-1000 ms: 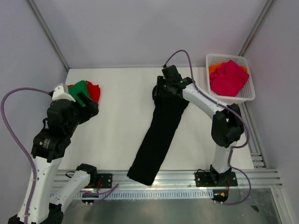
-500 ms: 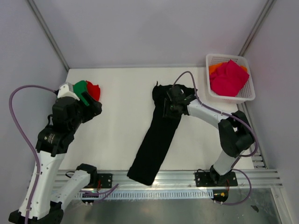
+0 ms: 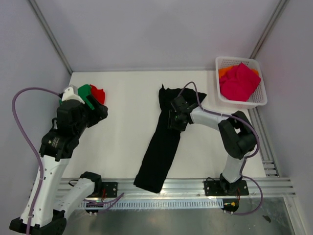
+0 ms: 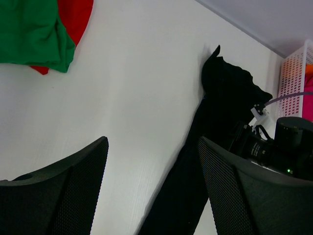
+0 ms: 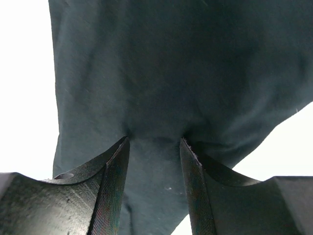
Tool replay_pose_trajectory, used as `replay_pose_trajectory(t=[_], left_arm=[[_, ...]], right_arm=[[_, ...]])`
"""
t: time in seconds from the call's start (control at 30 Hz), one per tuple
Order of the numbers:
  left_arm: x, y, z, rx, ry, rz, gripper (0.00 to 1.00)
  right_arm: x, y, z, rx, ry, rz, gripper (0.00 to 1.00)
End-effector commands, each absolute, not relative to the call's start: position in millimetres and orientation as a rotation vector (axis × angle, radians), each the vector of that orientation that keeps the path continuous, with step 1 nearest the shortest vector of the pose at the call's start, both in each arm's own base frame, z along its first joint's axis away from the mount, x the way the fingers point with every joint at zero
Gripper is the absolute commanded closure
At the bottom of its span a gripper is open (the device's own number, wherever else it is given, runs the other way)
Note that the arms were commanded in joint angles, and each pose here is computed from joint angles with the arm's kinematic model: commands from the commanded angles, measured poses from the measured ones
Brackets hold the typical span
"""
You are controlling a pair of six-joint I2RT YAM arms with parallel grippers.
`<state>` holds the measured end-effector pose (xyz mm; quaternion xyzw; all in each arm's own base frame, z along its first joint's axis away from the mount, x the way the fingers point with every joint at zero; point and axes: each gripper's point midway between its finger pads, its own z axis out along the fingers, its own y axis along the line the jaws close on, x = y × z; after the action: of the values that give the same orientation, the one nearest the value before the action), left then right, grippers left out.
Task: Fold and stack the t-shirts
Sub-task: Rotate the tshirt 90 degrees
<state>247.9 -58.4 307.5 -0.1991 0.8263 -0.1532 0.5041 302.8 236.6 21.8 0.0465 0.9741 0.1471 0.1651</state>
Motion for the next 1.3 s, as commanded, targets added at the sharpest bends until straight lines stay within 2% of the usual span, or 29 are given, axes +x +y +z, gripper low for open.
replay_pose_trajectory(t=[0.0,0.23,0.47,0.67,0.87,0.9,0.97,1.0,1.1,1.27], left_arm=[[255.9,-59.0,322.4,-0.455,1.942,-0.374,0.23],[258.5,-53.7,333.0,-0.445,1.923,-0.338,0.23],[258.5,-49.9,332.1,-0.453,1.922,-0.314,0.22],[259.2,-48.8,332.1,-0.459,1.919,-0.307,0.21],[265.6,-54.7,327.2,-0.447,1.935,-0.326,0.2],[267.6,-56.2,325.0,-0.446,1.94,-0.33,0.2],[269.4,-59.7,319.9,-0.444,1.955,-0.344,0.2],[270.9,-61.5,317.5,-0.441,1.961,-0.351,0.2],[273.6,-65.4,308.6,-0.45,1.977,-0.368,0.2],[273.8,-64.5,304.4,-0.452,1.983,-0.359,0.2]], right_arm=[[328.7,259.8,17.5,0.078,2.74,0.468,0.5],[366.2,297.9,22.4,-0.083,2.77,0.536,0.5],[406.1,347.6,52.5,-0.215,2.706,0.714,0.5],[401.4,373.8,56.8,-0.304,2.702,0.768,0.5],[391.4,356.5,68.0,-0.315,2.642,0.673,0.5],[395.5,356.5,96.0,-0.323,2.564,0.691,0.5],[396.0,347.8,114.1,-0.313,2.508,0.662,0.5],[399.2,346.6,146.1,-0.302,2.425,0.686,0.5],[402.2,334.5,183.8,-0.227,2.334,0.687,0.5],[411.6,303.4,204.6,-0.055,2.279,0.636,0.5]])
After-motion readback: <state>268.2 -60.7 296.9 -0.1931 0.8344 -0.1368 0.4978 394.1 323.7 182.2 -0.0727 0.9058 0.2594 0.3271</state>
